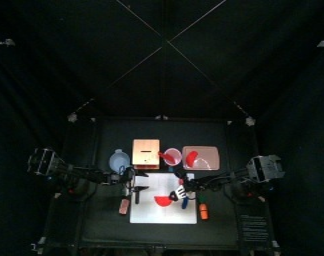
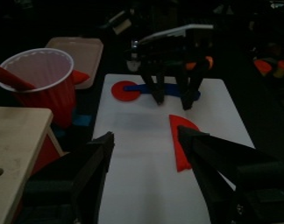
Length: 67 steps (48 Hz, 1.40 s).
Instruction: Place bottom half of dough on plate
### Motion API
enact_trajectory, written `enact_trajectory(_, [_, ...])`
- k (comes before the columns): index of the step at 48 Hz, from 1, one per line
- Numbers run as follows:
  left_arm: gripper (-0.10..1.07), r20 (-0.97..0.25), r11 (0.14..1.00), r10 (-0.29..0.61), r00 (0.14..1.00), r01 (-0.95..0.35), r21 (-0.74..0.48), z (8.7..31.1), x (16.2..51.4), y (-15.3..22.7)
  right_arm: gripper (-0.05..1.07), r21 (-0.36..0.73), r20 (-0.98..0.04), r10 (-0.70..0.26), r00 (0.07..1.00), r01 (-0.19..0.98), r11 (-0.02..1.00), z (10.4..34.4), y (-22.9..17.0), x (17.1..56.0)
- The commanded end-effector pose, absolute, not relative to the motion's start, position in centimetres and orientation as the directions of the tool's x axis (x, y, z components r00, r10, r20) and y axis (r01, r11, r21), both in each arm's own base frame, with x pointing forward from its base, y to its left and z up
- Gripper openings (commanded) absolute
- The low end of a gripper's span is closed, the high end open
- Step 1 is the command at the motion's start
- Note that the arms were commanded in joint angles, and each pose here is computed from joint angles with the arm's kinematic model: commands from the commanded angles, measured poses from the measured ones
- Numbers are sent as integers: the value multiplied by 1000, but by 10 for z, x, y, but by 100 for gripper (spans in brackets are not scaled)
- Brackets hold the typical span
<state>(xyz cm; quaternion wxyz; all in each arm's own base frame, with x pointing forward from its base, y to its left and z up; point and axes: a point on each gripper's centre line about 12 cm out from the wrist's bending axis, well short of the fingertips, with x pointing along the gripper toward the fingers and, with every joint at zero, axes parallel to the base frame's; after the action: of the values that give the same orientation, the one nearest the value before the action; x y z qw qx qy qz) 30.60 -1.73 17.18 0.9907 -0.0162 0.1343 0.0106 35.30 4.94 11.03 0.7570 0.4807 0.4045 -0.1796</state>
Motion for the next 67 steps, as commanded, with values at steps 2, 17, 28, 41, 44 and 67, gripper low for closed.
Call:
enact_trajectory(2, [93, -241, 999, 14, 970, -23, -32, 179, 308, -18, 104, 611, -759, 129, 638, 631, 478, 120, 57, 364])
enact_trajectory(17, [93, -243, 999, 10, 970, -18, -32, 179, 308, -19, 104, 603, -767, 141, 626, 628, 492, 111, 67, 377])
enact_trajectory(28, [93, -243, 999, 11, 970, -19, -33, 179, 308, -19, 103, 592, -778, 144, 612, 636, 495, 104, 70, 377])
enact_trajectory(41, [93, -241, 999, 9, 970, -18, -33, 179, 308, -20, 95, 556, -807, 137, 574, 663, 501, 86, 69, 377])
enact_trajectory(44, [93, -243, 999, 6, 970, -15, -33, 179, 308, -21, 92, 552, -811, 138, 569, 665, 502, 84, 70, 377])
enact_trajectory(67, [93, -243, 999, 3, 970, -12, -33, 179, 308, -22, 63, 503, -846, 142, 514, 678, 536, 71, 70, 377])
